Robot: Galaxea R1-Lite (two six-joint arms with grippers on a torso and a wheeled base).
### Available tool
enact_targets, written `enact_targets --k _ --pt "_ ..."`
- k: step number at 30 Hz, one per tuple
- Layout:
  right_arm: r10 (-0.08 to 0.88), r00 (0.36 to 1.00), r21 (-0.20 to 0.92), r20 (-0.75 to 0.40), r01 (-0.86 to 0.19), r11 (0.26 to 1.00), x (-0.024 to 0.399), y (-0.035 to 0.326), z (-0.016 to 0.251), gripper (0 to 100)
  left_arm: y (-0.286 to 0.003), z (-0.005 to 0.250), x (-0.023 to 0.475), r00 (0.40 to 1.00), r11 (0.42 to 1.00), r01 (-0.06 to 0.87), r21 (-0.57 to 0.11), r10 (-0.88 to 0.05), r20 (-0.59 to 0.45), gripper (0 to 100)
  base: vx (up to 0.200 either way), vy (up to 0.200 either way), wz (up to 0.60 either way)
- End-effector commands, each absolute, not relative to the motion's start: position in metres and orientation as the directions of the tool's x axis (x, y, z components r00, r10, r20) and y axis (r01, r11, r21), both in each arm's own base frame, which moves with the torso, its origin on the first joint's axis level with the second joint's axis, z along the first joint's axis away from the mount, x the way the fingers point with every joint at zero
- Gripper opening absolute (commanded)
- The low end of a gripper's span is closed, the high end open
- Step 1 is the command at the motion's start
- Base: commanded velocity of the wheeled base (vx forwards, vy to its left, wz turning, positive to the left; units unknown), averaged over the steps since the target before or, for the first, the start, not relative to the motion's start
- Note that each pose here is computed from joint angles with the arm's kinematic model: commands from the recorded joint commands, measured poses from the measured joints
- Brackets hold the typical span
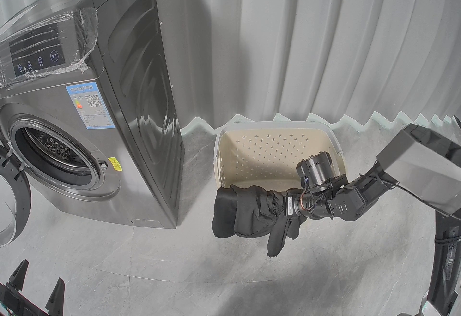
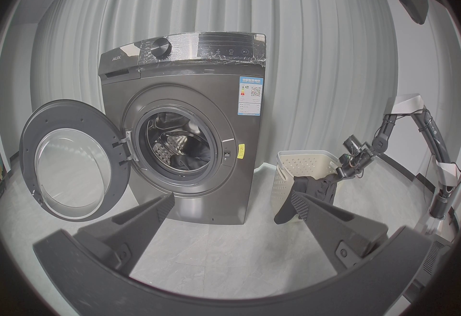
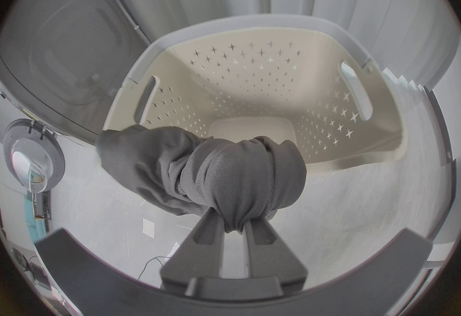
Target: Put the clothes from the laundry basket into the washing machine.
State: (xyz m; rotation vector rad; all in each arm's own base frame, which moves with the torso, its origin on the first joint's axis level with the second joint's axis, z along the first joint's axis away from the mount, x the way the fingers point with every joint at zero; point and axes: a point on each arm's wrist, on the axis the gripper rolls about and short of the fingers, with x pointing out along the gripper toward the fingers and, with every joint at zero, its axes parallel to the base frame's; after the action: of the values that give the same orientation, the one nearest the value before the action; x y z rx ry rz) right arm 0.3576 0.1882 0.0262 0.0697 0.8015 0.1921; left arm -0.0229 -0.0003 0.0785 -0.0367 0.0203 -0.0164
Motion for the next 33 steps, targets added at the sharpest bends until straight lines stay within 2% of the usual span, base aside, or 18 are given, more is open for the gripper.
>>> enact_targets --k 1,10,19,22,28,33 --pt "0.239 0.715 0.157 -0.657 -0.18 0.971 0.335 0.19 0.064 0 0.0 0.075 -0.023 1.0 0.999 0.016 -0.037 -0.017 -0.014 100 0.0 0.0 0.0" --pt "0.31 0.784 0.195 -0.539 -0.242 0.95 0.311 0.193 0.094 0 0.0 0.075 -0.023 1.0 0.999 0.016 -0.035 -0.017 -0.014 100 0.0 0.0 0.0" --pt "0.327 0.849 0.212 -0.414 -0.259 0.942 0.286 0.182 0.125 0 0.0 0.075 -0.023 1.0 0.999 0.016 -0.035 -0.017 -0.014 100 0.0 0.0 0.0" --pt "0.361 0.853 0.223 -0.378 -0.295 0.929 0.267 0.178 0.132 0 0.0 0.076 -0.024 1.0 0.999 0.015 -0.037 -0.015 -0.012 100 0.0 0.0 0.0" --pt "0.392 0.89 0.263 -0.233 -0.33 0.906 0.242 0.16 0.16 0 0.0 0.076 -0.024 1.0 0.999 0.016 -0.035 -0.017 -0.012 100 0.0 0.0 0.0" --pt "0.438 0.887 0.291 -0.15 -0.384 0.877 0.218 0.147 0.169 0 0.0 0.076 -0.024 1.0 0.999 0.016 -0.032 -0.017 -0.012 100 0.0 0.0 0.0"
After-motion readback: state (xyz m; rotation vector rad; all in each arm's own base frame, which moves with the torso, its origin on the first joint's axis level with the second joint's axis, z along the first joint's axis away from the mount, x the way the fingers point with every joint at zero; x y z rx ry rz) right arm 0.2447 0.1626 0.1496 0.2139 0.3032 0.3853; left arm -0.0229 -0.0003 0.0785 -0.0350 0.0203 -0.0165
